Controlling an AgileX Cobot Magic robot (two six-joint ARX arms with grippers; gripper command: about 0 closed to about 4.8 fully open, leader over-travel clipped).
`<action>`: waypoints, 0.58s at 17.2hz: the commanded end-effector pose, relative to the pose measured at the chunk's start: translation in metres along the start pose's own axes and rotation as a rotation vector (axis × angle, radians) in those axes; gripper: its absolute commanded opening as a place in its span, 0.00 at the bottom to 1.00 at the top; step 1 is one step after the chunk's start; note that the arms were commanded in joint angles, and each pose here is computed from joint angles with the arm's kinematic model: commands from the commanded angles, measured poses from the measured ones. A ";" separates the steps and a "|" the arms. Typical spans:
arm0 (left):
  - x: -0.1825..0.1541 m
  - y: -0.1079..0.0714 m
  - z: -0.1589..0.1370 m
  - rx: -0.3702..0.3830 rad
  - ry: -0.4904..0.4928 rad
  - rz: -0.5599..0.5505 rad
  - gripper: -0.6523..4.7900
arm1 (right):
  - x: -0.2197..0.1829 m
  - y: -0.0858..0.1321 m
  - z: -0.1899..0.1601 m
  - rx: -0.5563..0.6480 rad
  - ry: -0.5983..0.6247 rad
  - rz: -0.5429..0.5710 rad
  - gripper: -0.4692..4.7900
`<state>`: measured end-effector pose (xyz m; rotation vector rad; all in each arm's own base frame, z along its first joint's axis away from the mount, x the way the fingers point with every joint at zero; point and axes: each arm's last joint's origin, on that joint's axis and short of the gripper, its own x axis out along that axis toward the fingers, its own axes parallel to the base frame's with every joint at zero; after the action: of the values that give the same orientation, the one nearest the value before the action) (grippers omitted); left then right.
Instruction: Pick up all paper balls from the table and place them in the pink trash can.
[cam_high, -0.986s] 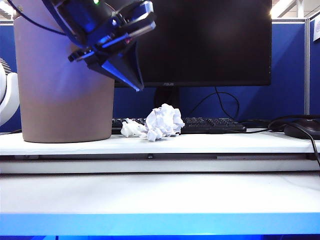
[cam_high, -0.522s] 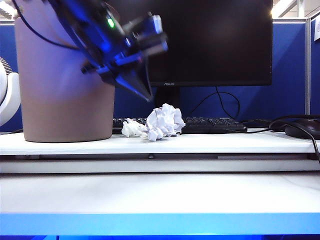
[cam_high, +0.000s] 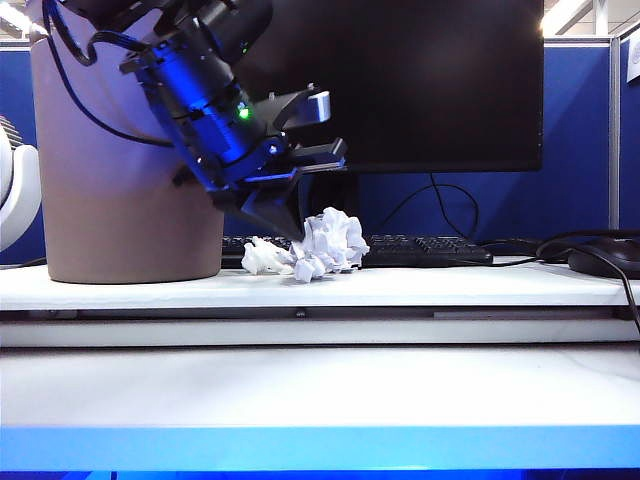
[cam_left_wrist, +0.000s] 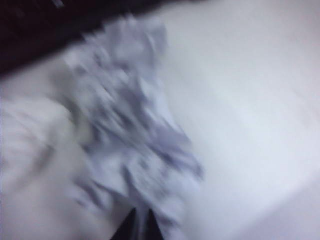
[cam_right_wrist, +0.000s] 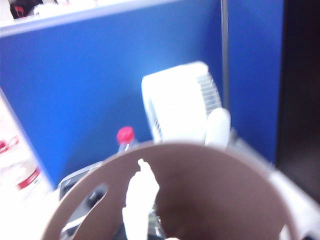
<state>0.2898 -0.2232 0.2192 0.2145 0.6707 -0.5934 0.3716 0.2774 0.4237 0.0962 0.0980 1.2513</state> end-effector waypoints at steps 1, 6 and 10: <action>-0.003 -0.009 -0.011 -0.031 0.125 -0.182 0.17 | 0.011 -0.010 -0.010 -0.022 -0.026 0.004 0.10; -0.003 -0.018 -0.010 -0.010 0.110 -0.204 0.17 | 0.016 -0.017 -0.019 -0.004 -0.013 -0.045 0.90; -0.001 -0.014 0.001 -0.012 -0.006 -0.059 0.17 | -0.035 -0.011 0.040 -0.031 -0.042 -0.119 0.91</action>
<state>0.2782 -0.2327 0.2156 0.1923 0.7355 -0.6719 0.3839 0.2554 0.4446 0.0957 0.0587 1.1545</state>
